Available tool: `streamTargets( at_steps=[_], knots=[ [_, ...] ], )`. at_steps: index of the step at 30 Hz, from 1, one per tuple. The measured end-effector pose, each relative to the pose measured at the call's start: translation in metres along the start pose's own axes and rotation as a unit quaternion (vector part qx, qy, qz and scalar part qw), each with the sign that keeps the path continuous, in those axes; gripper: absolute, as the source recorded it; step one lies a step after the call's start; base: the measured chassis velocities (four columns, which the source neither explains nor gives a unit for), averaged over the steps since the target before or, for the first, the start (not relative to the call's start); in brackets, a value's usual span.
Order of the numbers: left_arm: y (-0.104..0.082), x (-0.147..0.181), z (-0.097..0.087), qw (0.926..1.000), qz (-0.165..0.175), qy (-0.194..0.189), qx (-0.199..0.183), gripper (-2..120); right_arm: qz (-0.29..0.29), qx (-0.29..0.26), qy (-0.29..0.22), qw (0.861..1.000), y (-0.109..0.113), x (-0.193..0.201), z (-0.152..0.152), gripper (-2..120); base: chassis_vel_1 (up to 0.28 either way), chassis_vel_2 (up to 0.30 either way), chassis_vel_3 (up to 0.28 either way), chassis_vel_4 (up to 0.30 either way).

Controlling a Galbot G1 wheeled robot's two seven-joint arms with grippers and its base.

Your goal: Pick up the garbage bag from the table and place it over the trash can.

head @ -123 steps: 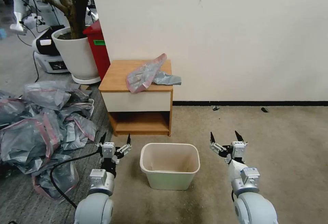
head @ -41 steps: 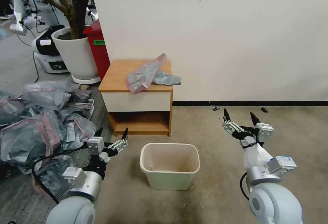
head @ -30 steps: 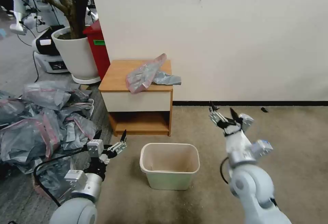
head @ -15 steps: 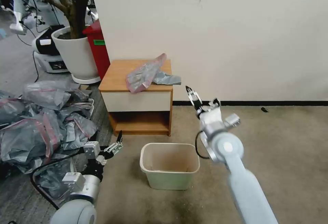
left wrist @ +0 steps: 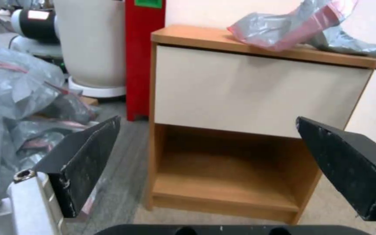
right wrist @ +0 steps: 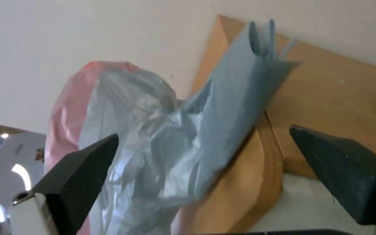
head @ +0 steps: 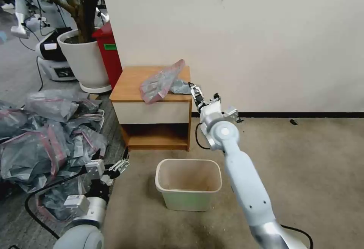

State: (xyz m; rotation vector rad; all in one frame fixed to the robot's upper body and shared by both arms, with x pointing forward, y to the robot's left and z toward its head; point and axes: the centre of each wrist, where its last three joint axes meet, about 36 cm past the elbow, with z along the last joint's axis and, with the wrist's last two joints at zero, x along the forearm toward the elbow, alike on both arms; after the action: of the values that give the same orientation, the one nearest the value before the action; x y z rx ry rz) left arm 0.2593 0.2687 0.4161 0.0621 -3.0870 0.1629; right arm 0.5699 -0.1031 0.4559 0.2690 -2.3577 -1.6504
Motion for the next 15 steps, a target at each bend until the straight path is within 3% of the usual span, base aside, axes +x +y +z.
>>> streamTargets(
  at_steps=[15],
  knots=[
    [0.003,-0.001,-0.002,0.9999,-0.012,-0.003,-0.004,100,0.001,0.014,-0.015,1.0,-0.001,-0.03,-0.004,99,0.0,0.0,0.0,0.0]
  ],
)
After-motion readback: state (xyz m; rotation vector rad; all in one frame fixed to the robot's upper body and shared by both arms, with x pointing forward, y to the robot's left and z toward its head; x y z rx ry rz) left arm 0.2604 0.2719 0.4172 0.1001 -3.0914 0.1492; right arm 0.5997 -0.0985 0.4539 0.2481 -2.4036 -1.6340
